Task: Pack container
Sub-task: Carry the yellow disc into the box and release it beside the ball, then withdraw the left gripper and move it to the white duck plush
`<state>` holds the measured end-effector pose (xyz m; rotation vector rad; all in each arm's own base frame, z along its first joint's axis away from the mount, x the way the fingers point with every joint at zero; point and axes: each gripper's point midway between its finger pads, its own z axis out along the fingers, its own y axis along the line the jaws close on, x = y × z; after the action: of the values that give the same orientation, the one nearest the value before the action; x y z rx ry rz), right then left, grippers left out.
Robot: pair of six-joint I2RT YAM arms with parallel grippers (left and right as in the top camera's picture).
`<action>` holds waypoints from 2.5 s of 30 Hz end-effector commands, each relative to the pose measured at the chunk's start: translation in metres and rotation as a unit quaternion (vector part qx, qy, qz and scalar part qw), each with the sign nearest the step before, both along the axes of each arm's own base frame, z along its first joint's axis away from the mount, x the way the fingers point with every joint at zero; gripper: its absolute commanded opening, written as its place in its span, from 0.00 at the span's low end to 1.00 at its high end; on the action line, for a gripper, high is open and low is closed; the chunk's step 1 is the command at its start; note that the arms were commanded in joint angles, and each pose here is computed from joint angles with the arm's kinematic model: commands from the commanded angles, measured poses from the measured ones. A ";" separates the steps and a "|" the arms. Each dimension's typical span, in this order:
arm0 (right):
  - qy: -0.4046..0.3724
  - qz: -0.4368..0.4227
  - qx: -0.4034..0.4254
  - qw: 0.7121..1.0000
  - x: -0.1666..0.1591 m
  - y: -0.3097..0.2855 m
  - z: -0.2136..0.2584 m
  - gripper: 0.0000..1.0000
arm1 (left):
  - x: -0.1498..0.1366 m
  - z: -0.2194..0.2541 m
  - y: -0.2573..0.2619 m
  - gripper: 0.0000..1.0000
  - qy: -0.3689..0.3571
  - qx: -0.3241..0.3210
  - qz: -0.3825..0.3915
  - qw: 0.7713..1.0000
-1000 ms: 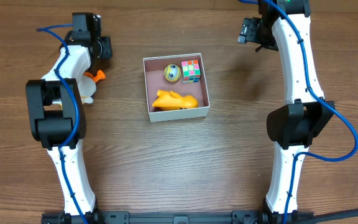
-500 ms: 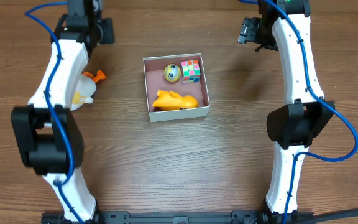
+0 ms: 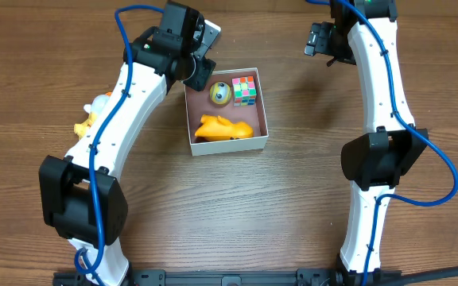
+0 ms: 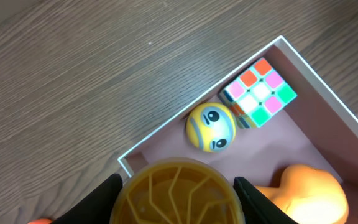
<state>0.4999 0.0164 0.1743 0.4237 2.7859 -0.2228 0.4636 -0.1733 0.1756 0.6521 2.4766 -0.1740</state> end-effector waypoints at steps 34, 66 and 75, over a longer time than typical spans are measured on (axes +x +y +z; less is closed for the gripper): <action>-0.021 -0.003 0.000 1.000 0.003 0.000 0.014 1.00 | 0.009 -0.127 -0.008 0.42 0.108 0.027 -0.017 0.994; -0.021 -0.003 0.000 1.000 0.003 0.000 0.014 1.00 | 0.032 -0.054 -0.017 0.87 0.020 0.017 -0.010 1.000; -0.021 -0.003 0.000 1.000 0.003 0.000 0.014 1.00 | 0.028 -0.049 -0.029 0.89 0.013 0.020 -0.021 1.000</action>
<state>0.5000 0.0163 0.1744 0.4233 2.7851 -0.2230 0.4846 -0.2016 0.0974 0.7331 2.5661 -0.1630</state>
